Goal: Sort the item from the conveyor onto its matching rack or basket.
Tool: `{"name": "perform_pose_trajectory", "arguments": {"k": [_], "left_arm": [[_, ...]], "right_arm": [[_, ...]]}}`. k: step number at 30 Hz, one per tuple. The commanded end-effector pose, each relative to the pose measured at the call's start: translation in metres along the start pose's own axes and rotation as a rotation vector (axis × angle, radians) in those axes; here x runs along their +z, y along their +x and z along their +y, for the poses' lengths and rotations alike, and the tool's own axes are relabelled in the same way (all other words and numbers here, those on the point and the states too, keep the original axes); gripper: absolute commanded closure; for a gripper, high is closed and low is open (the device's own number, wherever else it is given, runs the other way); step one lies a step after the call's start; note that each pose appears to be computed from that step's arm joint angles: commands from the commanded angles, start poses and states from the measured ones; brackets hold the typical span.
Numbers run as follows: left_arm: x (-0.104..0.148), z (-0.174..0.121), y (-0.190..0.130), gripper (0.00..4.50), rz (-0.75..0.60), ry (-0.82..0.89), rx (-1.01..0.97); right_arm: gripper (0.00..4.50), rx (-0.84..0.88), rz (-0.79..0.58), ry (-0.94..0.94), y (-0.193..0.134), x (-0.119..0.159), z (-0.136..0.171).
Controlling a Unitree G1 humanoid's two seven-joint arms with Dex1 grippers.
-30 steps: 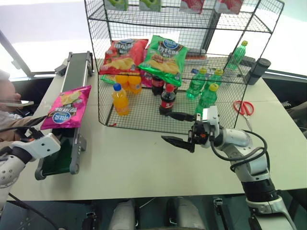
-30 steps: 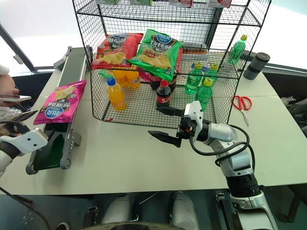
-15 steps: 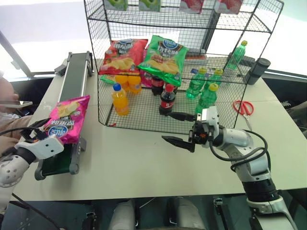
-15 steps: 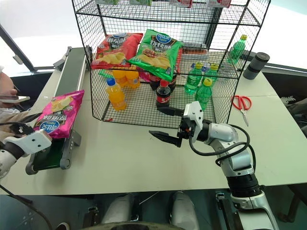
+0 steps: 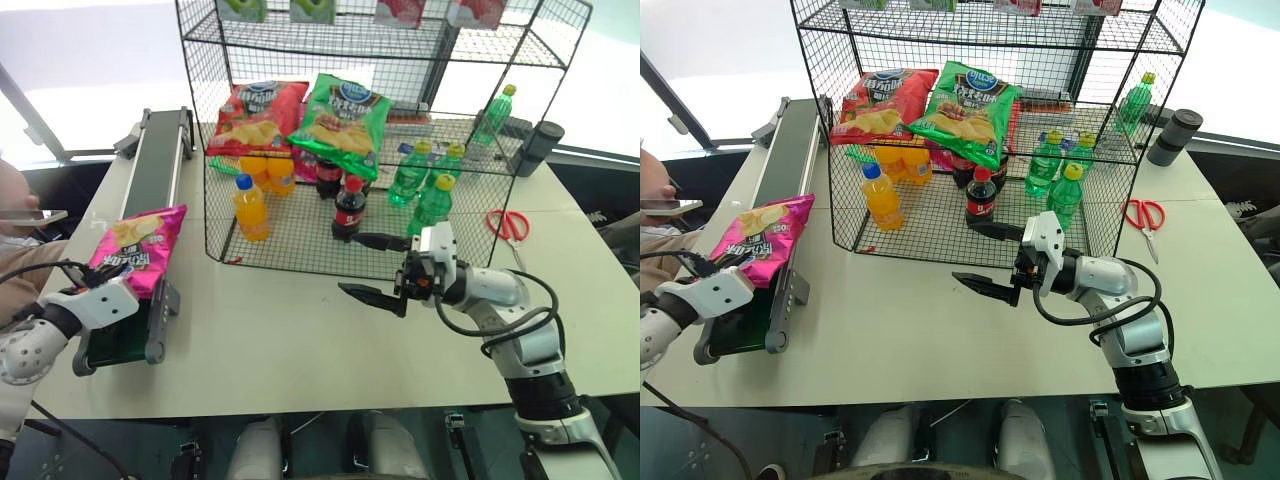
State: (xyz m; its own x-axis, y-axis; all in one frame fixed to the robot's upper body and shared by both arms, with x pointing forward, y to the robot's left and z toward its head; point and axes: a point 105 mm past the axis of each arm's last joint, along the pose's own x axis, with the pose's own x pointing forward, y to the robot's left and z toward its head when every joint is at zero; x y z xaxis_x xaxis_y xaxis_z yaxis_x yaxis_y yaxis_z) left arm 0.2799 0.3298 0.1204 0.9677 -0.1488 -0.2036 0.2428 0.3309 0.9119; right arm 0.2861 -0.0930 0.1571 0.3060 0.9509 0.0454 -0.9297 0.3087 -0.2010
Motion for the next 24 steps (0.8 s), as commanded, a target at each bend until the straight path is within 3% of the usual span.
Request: {"name": "perform_pose_trajectory", "arguments": {"k": [1,5,7,11,14,24], "left_arm": [[0.010,0.038,-0.006,4.45,-0.064,-0.141,0.153],[0.021,0.061,-0.017,4.45,-0.185,-0.394,0.184],[0.030,0.067,-0.031,4.45,-0.284,-0.591,0.102],[0.053,0.065,-0.062,4.45,-0.443,-0.826,-0.124],[0.063,0.064,-0.079,4.45,-0.478,-1.002,-0.301],[0.161,0.031,-0.084,4.45,-0.799,-1.451,-0.866]], "right_arm": [[0.00,-0.002,-0.012,-0.049,0.000,0.009,-0.003],[0.00,-0.002,-0.005,-0.052,-0.001,0.008,-0.004],[0.00,0.000,0.000,-0.055,-0.002,0.008,-0.005],[0.00,0.014,0.009,-0.046,-0.004,0.008,-0.005],[0.00,0.024,0.016,-0.035,-0.006,0.007,-0.004],[0.00,0.189,0.047,0.472,-0.018,0.013,0.026]]}}
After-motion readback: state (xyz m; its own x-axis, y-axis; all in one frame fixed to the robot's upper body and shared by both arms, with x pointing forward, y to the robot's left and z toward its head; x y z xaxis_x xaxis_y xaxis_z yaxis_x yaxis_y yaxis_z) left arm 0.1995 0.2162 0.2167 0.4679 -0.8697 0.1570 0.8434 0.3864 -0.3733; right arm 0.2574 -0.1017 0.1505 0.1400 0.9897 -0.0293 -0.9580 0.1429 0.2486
